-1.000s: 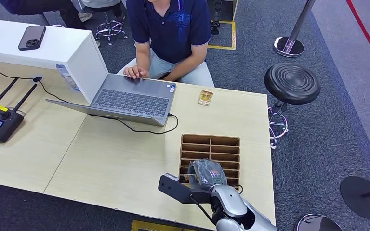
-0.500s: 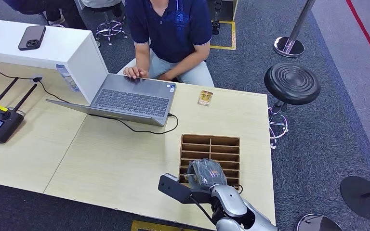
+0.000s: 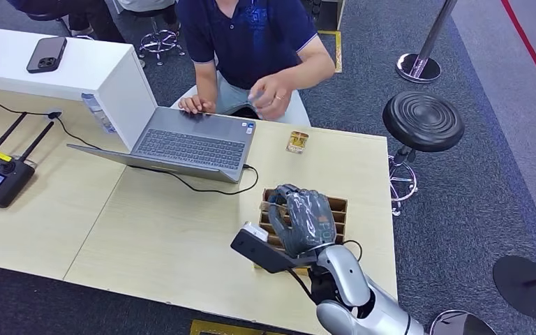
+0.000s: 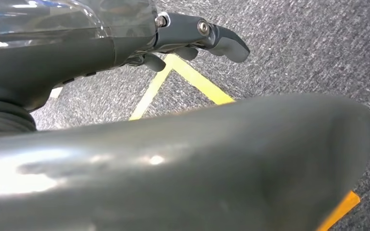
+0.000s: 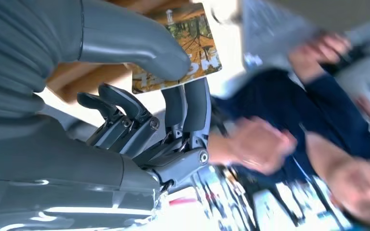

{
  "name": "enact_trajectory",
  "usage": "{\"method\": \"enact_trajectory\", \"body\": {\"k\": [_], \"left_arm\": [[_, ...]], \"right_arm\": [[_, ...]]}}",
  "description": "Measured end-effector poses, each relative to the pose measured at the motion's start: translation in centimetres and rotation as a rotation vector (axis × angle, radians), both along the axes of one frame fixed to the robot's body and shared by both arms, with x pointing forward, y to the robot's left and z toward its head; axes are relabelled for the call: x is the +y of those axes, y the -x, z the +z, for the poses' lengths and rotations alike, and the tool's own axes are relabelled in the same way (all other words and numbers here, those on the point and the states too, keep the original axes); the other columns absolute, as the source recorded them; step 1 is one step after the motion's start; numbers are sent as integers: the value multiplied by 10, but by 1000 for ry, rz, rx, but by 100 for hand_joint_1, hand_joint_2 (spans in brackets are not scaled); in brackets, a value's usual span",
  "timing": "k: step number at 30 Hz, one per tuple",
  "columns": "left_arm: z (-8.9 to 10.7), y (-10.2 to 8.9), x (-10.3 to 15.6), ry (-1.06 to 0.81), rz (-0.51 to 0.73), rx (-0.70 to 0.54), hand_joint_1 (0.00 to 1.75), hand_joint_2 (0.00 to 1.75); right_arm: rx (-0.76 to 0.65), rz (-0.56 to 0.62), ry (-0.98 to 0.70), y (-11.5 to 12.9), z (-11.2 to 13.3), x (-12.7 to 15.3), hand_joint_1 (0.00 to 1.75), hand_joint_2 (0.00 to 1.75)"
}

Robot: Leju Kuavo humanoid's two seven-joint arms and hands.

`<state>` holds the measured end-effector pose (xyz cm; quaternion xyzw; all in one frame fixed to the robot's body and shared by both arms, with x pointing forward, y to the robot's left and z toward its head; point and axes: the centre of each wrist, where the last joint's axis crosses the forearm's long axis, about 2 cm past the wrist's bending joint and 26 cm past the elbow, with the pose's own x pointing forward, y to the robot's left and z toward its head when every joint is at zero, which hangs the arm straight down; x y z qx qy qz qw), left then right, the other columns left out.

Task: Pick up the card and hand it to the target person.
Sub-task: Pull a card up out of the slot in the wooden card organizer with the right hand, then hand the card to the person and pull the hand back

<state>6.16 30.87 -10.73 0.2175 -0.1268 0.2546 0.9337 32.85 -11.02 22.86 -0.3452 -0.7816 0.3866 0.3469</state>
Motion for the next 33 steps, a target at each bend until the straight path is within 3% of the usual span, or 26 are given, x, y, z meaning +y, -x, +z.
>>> {"method": "enact_trajectory", "body": {"k": [11, 19, 23, 25, 29, 33], "left_arm": [[0, 0, -10, 27, -119, -11, 0, 0], [0, 0, -11, 29, -141, -4, 0, 0], [0, 0, -10, 31, -174, 1, 0, 175], [0, 0, -10, 29, -167, -5, 0, 175], [0, 0, -10, 29, -143, -8, 0, 0], [0, 0, -10, 28, -136, -8, 0, 0]], "right_arm": [[-305, -34, 328, -64, -10, 14, 175, 175], [-314, -51, 360, -72, -11, 14, 175, 175], [-295, -57, 362, -70, -14, 11, 0, 175], [-292, -62, 356, -70, -16, 9, 0, 175], [-279, -75, 324, -69, -17, 3, 0, 175], [-259, -93, 242, -67, -15, -6, 0, 175]]}}
